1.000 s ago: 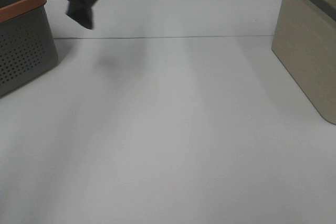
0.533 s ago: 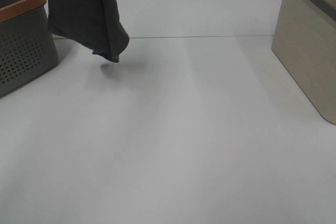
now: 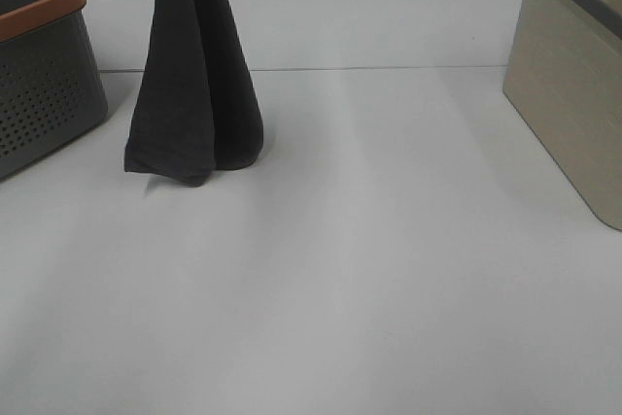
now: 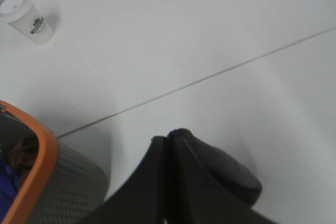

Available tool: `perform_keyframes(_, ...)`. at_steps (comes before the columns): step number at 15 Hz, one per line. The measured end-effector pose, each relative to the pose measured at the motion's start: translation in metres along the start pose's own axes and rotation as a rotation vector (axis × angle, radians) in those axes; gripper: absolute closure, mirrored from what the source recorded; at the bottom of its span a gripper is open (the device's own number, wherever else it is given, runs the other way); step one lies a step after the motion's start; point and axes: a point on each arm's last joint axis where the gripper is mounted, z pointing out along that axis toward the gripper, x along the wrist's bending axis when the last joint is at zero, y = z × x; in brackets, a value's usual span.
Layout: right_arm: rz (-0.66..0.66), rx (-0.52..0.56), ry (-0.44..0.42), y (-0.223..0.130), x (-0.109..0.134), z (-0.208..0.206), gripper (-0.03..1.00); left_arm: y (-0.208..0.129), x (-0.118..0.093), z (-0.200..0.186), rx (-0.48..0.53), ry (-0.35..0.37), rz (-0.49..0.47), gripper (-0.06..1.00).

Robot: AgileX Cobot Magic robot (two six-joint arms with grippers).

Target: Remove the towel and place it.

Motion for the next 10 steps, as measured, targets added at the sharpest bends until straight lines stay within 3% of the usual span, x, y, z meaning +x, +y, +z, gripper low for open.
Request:
perform_keyframes(3, -0.008, 0.057, 0.044, 0.021, -0.002, 0.025, 0.29, -0.006, -0.023, -0.001, -0.012, -0.033, 0.023, 0.94)
perform_keyframes(5, -0.012, 0.04, 0.093, 0.042, -0.004, 0.05, 0.3, -0.001, -0.031, -0.004, -0.08, -0.048, 0.021, 0.94)
perform_keyframes(9, 0.022, 0.025, 0.166, 0.067, -0.008, 0.108, 0.31, -0.002, -0.045, 0.003, -0.081, -0.068, 0.026, 0.94)
perform_keyframes(10, 0.039, 0.052, 0.199, 0.071, -0.009, 0.144, 0.31, 0.0, -0.054, 0.015, -0.076, -0.071, 0.016, 0.94)
